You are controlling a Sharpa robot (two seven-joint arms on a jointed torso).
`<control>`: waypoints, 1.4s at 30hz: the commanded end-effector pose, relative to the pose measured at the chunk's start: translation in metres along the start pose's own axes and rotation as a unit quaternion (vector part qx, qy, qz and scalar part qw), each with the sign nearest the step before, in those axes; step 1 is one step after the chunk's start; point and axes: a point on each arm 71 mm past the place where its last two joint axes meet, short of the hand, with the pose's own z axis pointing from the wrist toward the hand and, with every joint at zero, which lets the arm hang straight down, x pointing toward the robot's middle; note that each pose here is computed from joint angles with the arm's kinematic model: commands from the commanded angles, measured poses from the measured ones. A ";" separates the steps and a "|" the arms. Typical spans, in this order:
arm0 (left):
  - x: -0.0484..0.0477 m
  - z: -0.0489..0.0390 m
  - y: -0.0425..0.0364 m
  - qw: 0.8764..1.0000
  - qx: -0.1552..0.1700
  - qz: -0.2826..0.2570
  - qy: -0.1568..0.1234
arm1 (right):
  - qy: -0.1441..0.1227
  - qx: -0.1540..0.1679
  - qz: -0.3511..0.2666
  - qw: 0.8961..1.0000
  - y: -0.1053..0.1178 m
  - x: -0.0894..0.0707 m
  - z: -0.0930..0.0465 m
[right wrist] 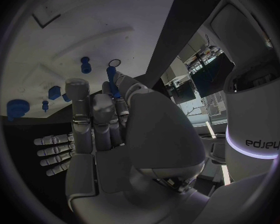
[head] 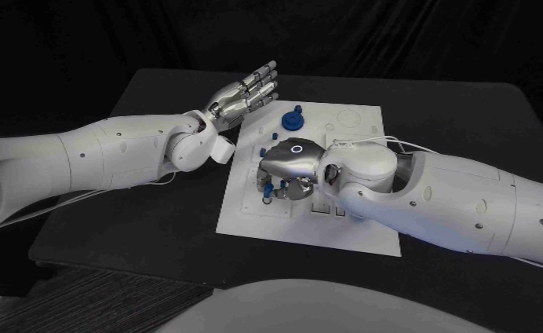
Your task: Assemble the parts on the task board
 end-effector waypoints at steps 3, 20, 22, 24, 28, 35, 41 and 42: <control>0.0011 -0.0008 -0.0102 0.997 0.073 -0.008 0.004 | 0.005 0.006 -0.002 1.000 0.001 0.003 0.002; 0.0020 -0.0004 -0.0094 0.998 0.068 -0.013 0.010 | 0.023 0.007 0.004 1.000 0.001 0.010 0.003; 0.0020 -0.0003 -0.0093 0.998 0.067 -0.014 0.011 | 0.024 0.007 0.004 1.000 0.001 0.011 0.003; 0.0019 -0.0002 -0.0091 0.998 0.066 -0.014 0.011 | 0.026 0.007 0.005 1.000 0.001 0.012 0.003; 0.0023 0.0002 -0.0088 0.998 0.065 -0.015 0.012 | 0.031 0.009 0.005 0.999 0.001 0.013 0.003; 0.0031 0.0010 -0.0082 0.998 0.063 -0.018 0.016 | 0.034 0.011 0.005 0.999 -0.001 0.014 0.003; 0.0039 0.0015 -0.0081 0.998 0.064 -0.020 0.019 | 0.035 0.013 0.007 0.999 -0.002 0.016 0.003; 0.0040 0.0015 -0.0081 0.998 0.063 -0.021 0.019 | 0.035 0.013 0.007 0.999 -0.002 0.016 0.003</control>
